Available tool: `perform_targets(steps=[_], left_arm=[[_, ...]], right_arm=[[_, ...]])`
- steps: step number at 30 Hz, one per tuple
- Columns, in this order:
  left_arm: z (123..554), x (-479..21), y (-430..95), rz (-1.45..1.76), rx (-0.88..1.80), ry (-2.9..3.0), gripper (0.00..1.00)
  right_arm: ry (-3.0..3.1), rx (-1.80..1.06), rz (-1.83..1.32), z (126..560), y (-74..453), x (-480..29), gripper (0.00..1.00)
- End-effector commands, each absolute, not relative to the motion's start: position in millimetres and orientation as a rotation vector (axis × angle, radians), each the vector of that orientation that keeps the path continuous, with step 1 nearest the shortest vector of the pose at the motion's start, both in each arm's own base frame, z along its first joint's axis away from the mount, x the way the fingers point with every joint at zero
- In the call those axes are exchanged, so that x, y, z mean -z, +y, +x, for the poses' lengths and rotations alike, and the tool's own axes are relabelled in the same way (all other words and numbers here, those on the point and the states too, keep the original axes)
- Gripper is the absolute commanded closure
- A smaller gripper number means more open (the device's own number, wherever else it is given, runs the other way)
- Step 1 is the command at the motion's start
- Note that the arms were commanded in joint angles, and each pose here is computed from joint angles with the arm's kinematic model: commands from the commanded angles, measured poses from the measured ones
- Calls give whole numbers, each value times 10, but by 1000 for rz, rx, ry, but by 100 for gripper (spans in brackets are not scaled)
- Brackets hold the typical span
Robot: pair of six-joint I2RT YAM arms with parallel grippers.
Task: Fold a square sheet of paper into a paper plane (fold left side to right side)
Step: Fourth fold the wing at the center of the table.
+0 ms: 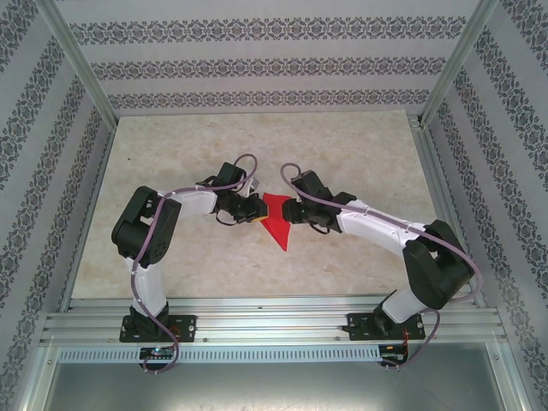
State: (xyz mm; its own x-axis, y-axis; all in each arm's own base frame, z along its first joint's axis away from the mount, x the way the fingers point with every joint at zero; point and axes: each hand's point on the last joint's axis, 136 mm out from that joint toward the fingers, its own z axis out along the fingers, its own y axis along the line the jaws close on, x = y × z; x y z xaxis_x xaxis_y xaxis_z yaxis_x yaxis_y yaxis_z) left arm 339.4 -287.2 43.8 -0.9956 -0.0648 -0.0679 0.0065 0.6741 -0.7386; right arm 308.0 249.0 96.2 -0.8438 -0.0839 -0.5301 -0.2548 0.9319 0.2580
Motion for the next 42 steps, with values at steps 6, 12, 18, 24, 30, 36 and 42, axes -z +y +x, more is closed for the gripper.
perform_targets(steps=[6, 12, 18, 24, 30, 36, 42], left_arm=[[3457, -668, -2960, -4, 1254, 2728, 85], [3467, -683, -2960, -3, 1252, 2724, 85], [3469, -699, -2959, 0, 1250, 2720, 85], [3474, -725, -2965, 3, 1250, 2716, 85], [3489, -756, -2963, 5, 1246, 2710, 85], [3495, -769, -2960, 10, 1240, 2710, 85], [3494, -775, -2960, 12, 1237, 2710, 84]], right_arm=[[2540, -60, -450, 2838, 2626, -549, 59], [2531, 63, -550, 2844, 2789, -386, 57], [2528, 114, -583, 2880, 2858, -301, 58], [2534, 122, -600, 2861, 2898, -262, 57], [2539, 170, -591, 2869, 2813, -240, 60], [2549, 169, -583, 2856, 2779, -217, 68], [2560, 157, -580, 2837, 2759, -188, 75]])
